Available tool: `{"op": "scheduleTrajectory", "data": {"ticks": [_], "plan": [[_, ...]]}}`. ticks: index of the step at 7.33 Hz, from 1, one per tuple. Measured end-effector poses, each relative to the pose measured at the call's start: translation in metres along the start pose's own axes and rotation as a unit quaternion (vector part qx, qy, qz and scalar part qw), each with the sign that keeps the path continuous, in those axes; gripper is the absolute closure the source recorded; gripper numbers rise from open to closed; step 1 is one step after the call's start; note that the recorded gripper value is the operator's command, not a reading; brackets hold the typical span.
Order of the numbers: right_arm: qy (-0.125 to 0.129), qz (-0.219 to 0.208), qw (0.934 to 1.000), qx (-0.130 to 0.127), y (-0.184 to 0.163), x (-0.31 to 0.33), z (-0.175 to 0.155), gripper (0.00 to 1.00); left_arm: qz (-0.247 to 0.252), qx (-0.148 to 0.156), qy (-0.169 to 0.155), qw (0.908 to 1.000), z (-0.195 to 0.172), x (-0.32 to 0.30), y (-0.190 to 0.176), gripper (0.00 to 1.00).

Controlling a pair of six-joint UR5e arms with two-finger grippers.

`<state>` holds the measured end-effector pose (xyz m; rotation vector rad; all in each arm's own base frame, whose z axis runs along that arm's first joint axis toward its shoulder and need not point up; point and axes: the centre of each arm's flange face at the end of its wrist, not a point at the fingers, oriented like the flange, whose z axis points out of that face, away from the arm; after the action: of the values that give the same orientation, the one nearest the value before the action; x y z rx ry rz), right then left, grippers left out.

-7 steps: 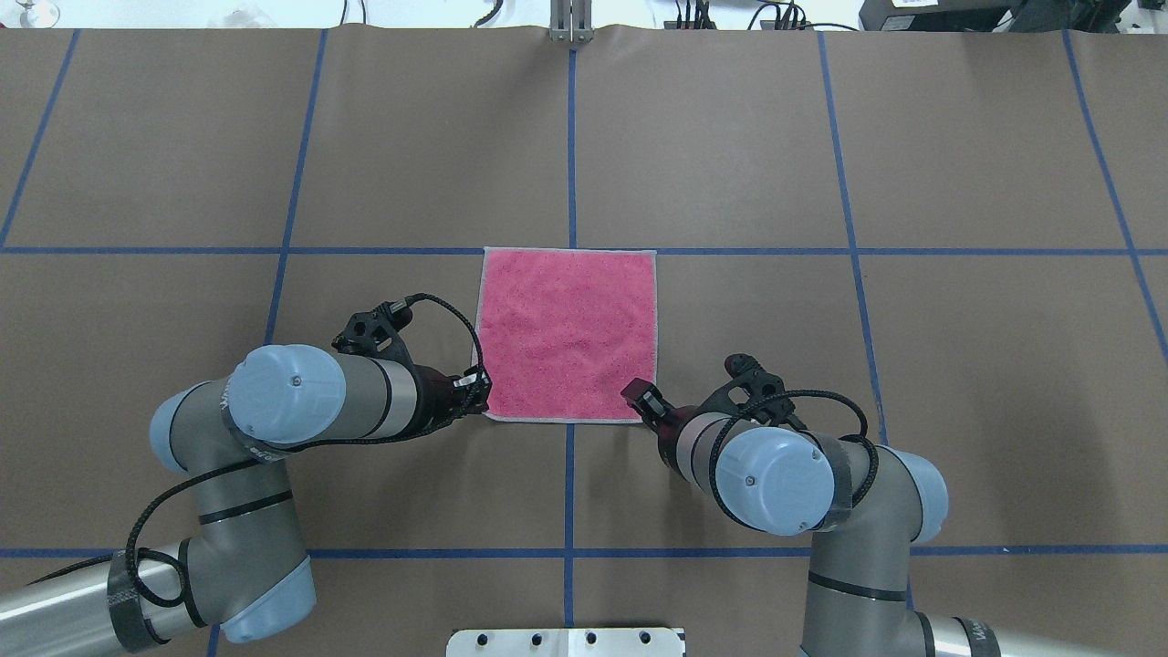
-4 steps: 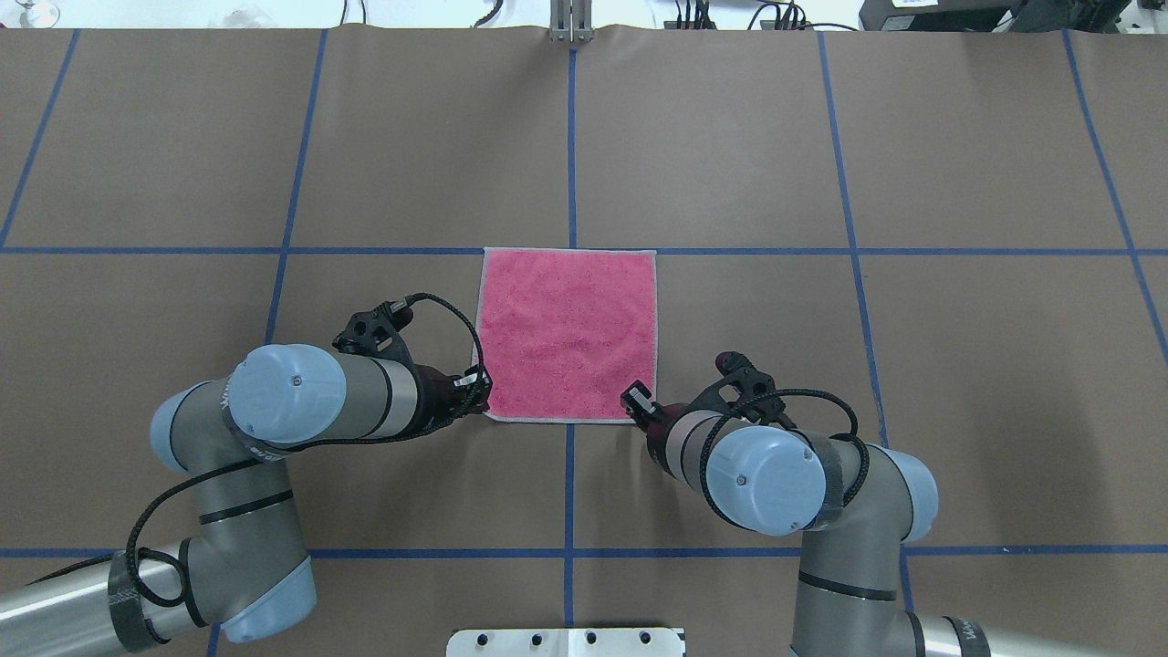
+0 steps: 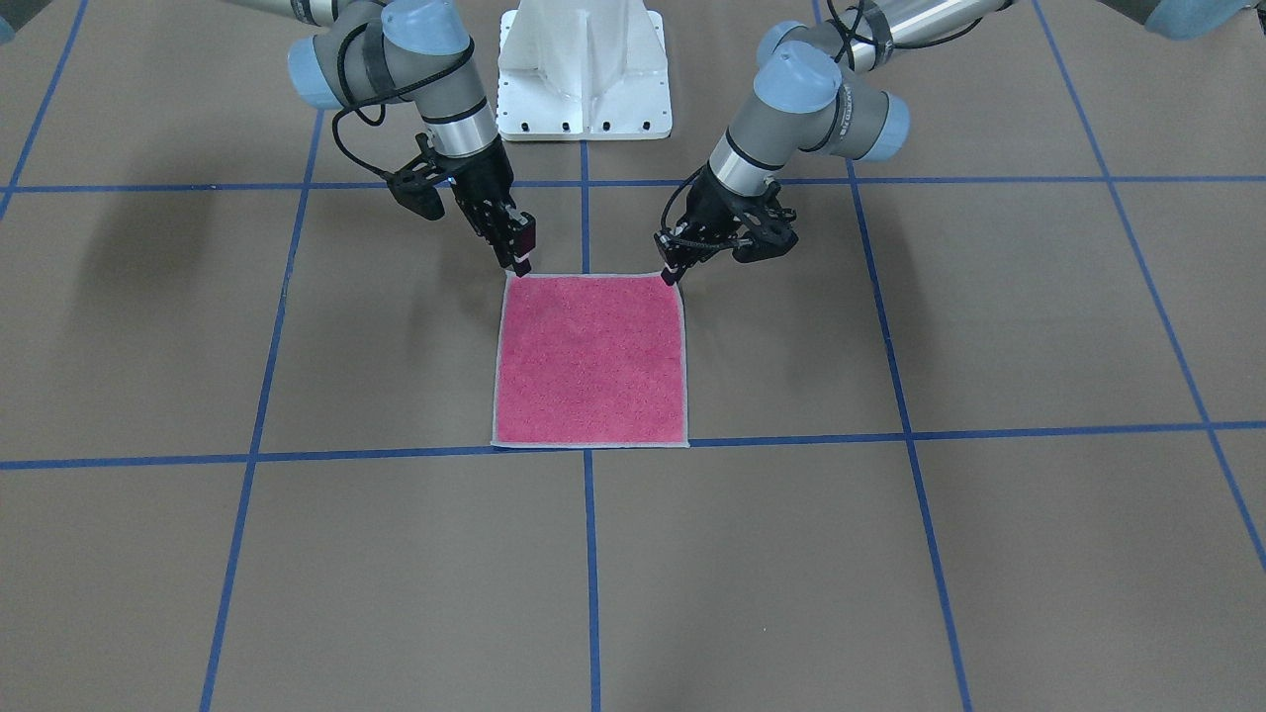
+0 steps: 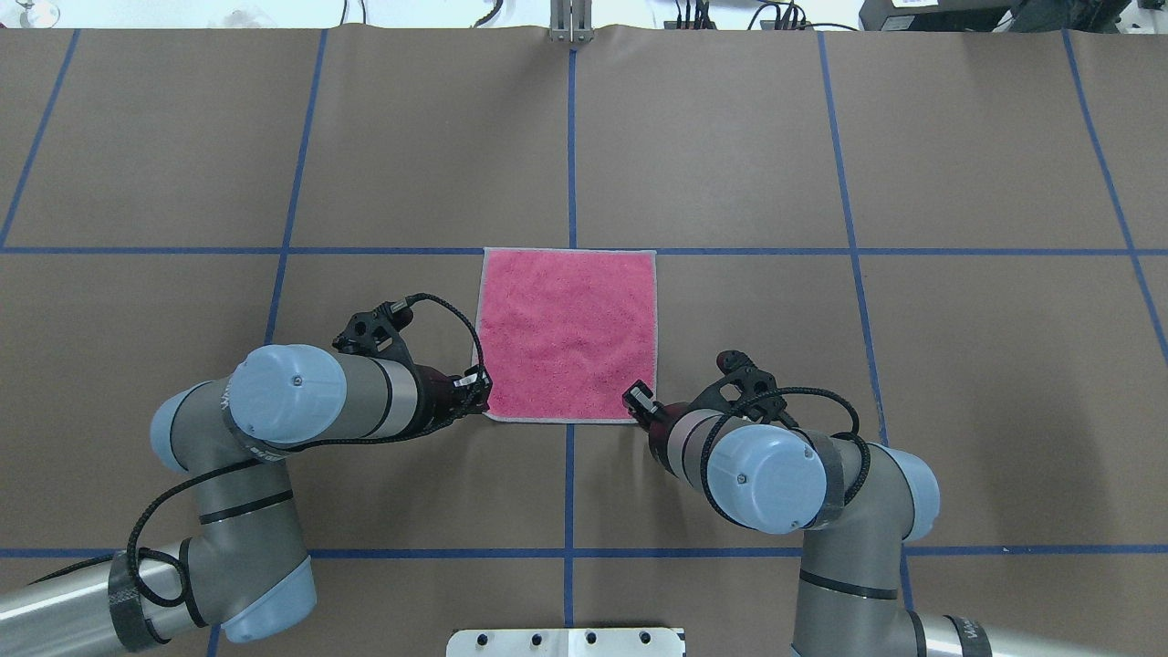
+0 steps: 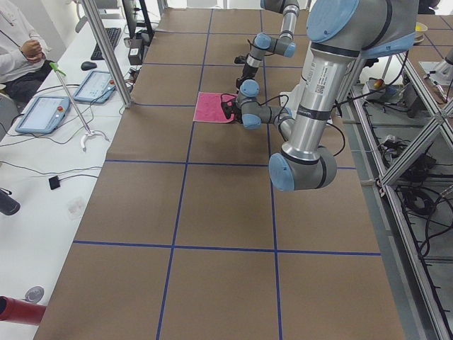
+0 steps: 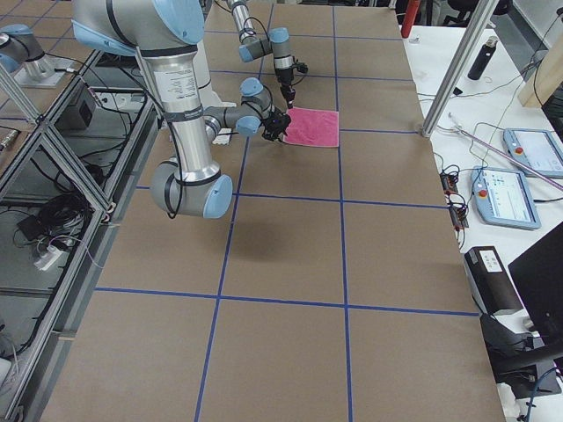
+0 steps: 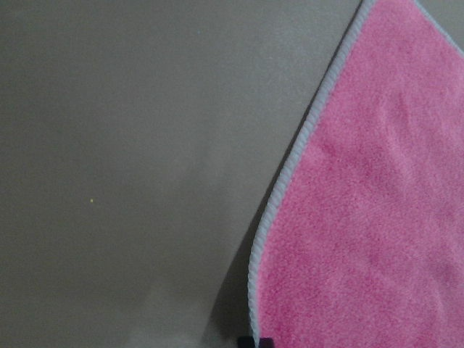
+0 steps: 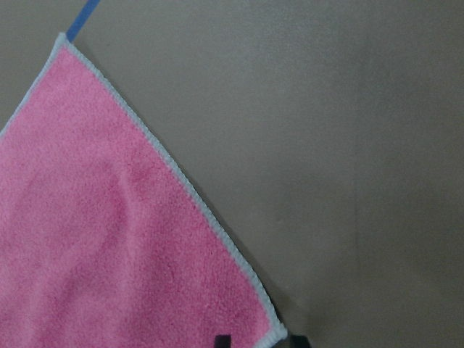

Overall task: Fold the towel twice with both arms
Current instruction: 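Adjust the right gripper's grip on its near towel corner, then lift both near corners and fold them over onto the far edge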

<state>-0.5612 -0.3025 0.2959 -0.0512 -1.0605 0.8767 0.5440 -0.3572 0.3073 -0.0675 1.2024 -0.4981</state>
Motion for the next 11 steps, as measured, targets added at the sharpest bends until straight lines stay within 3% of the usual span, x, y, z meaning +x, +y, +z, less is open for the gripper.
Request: {"op": "scheduleTrajectory", "data": {"ticks": [3, 4, 5, 11], "plan": [[0.006, -0.003, 1.0000, 0.005, -0.001, 0.003, 0.006, 0.57, 0.000, -0.001, 0.001, 1.0000, 0.000, 0.001, 0.001, 1.00], [0.007, -0.002, 1.0000, 0.006, -0.001, 0.004, 0.008, 0.71, 0.000, -0.001, 0.001, 1.0000, 0.000, 0.001, 0.001, 1.00], [0.006, 0.000, 1.0000, 0.006, -0.001, 0.003, 0.008, 0.97, 0.000, 0.000, 0.001, 1.0000, -0.001, 0.001, 0.001, 1.00], [-0.005, 0.006, 1.0000, 0.006, -0.009, -0.007, -0.001, 1.00, 0.001, -0.002, 0.006, 1.0000, -0.004, 0.005, 0.002, 1.00]]}}
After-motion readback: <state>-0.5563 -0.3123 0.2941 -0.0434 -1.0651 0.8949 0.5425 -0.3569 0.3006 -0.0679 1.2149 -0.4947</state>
